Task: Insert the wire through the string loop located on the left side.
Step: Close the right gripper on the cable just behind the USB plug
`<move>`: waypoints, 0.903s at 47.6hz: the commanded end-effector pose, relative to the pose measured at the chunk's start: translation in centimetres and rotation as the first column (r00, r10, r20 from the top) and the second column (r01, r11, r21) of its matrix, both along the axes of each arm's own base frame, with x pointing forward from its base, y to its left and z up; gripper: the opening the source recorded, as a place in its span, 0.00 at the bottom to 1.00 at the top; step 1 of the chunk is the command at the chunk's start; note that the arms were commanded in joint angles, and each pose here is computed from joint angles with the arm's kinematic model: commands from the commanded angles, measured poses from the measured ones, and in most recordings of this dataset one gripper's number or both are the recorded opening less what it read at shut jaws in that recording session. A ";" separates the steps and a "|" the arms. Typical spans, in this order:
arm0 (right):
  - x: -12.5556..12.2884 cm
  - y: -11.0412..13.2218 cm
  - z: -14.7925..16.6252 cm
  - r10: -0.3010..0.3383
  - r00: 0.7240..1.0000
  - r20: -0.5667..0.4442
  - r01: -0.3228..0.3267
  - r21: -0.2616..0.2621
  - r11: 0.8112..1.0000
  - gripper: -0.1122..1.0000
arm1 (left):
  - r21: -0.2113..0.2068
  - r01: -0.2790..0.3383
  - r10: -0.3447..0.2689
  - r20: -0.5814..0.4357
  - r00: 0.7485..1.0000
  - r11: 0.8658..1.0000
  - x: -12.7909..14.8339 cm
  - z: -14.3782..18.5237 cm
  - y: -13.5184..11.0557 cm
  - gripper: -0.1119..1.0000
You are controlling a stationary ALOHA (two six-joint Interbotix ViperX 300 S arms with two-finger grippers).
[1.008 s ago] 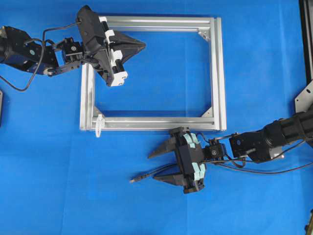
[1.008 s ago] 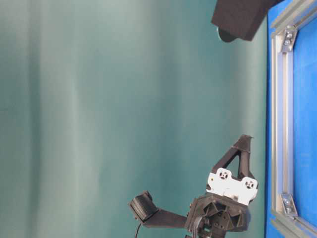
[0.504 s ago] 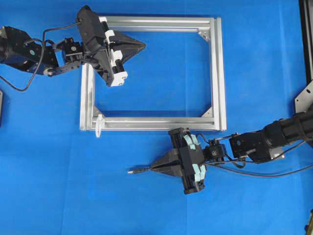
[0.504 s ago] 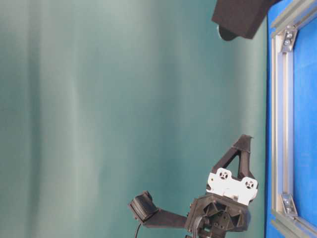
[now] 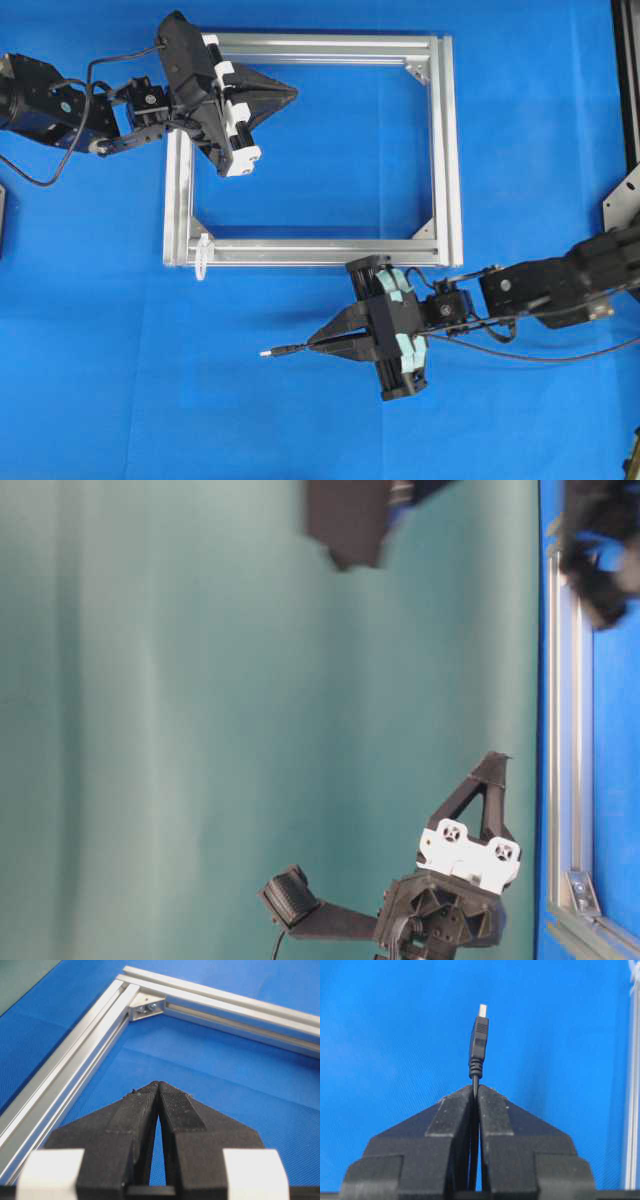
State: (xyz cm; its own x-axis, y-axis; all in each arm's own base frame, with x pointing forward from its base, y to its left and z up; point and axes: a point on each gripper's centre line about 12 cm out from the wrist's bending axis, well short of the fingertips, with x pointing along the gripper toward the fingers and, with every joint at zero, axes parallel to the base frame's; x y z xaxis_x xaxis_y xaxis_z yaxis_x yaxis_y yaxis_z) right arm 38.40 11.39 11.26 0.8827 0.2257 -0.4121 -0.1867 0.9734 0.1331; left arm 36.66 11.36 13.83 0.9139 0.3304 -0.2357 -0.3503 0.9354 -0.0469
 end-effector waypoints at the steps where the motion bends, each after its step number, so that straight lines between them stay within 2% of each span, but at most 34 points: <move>1: 0.2 0.3 3.3 0.007 0.998 0.057 -0.008 0.018 1.000 0.06 | 0.013 0.000 -0.001 0.041 0.999 1.000 0.1 1.5 0.1 0.10; 9: 0.0 0.2 4.7 0.011 0.998 0.069 -0.012 0.016 1.000 0.06 | 0.012 0.000 0.000 0.043 0.999 1.000 0.1 1.5 0.1 0.10; 43: -0.1 0.1 4.4 0.011 0.998 0.058 -0.012 0.010 1.000 0.06 | 0.004 0.001 -0.001 0.036 0.999 1.000 0.1 1.4 0.0 0.10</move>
State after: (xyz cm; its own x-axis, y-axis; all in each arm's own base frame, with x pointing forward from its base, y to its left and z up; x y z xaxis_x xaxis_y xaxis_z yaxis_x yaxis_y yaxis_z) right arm 38.06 11.36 14.12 0.8865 0.2336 -0.3994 -0.1972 0.9716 0.1306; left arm 36.65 11.34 13.76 0.9130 0.3287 -0.2416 -0.3504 0.9352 -0.0520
